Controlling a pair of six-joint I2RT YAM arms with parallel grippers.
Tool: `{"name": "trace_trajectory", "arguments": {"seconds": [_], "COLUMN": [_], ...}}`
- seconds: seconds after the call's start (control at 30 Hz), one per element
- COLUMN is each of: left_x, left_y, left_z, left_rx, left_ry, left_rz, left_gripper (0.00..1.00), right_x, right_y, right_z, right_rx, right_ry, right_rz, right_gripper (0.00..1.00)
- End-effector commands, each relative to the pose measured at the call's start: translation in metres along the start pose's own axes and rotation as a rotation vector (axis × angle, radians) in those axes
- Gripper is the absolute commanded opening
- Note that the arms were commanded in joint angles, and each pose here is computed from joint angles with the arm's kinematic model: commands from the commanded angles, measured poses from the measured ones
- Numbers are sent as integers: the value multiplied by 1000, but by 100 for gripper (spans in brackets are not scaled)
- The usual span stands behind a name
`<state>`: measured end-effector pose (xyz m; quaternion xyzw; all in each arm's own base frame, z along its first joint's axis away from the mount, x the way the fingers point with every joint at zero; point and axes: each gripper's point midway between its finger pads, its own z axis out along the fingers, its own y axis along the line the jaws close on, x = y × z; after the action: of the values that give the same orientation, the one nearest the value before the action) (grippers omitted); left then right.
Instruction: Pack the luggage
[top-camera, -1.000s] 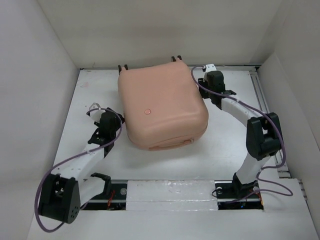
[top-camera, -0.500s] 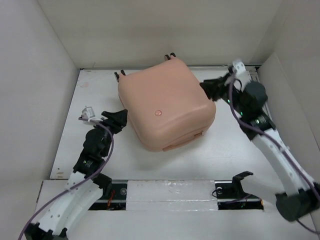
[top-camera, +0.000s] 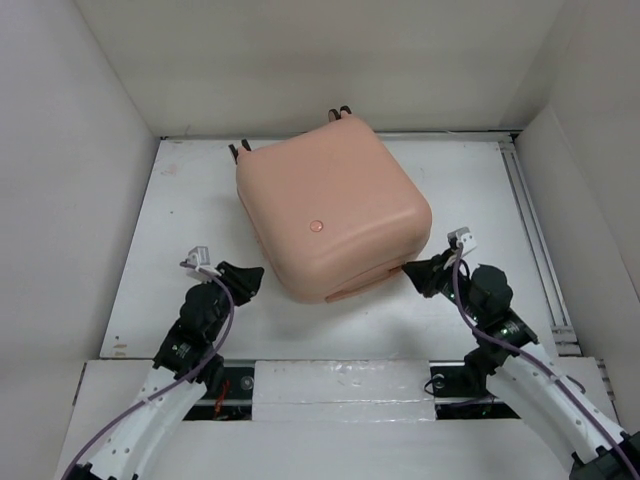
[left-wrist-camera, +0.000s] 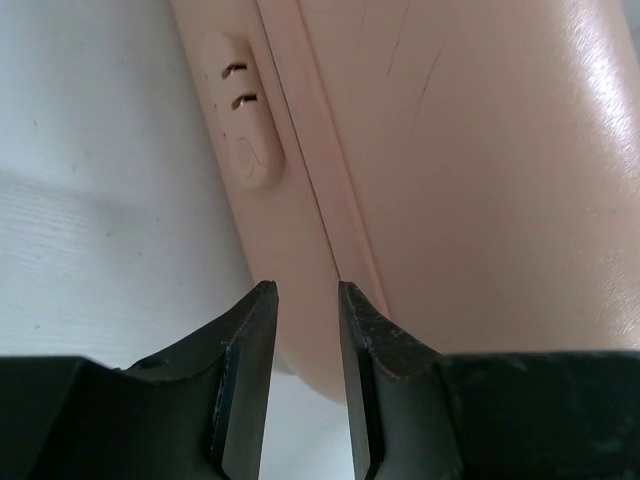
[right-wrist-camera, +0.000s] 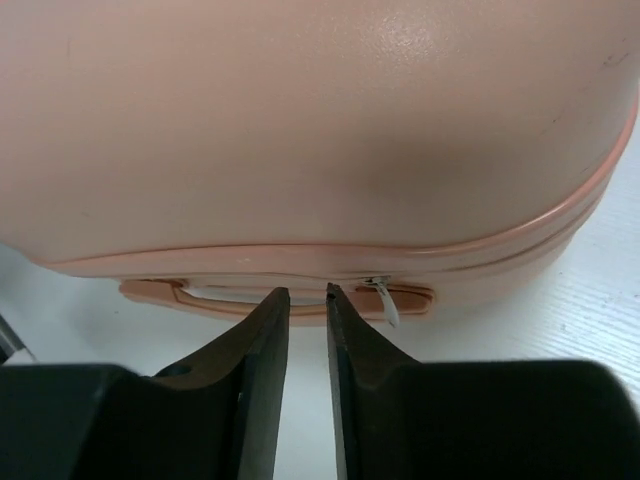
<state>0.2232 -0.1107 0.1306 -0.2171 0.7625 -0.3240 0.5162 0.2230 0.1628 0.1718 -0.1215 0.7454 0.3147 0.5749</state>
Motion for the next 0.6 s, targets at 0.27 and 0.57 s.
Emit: {"name": "trace_trajectory", "arguments": {"seconds": [0.27, 0.57], "left_x": [37, 40], "left_y": [-1, -2], "left_z": [12, 13], "left_rx": [49, 71], "left_ry": [164, 172], "left_rz": [33, 61], "left_gripper": [25, 25], "right_x": [-1, 10], "right_y": [-25, -39], "right_z": [22, 18], "right_rx": [56, 48], "right_ry": [-5, 18], "right_rz": [-17, 78], "right_gripper": [38, 49]}}
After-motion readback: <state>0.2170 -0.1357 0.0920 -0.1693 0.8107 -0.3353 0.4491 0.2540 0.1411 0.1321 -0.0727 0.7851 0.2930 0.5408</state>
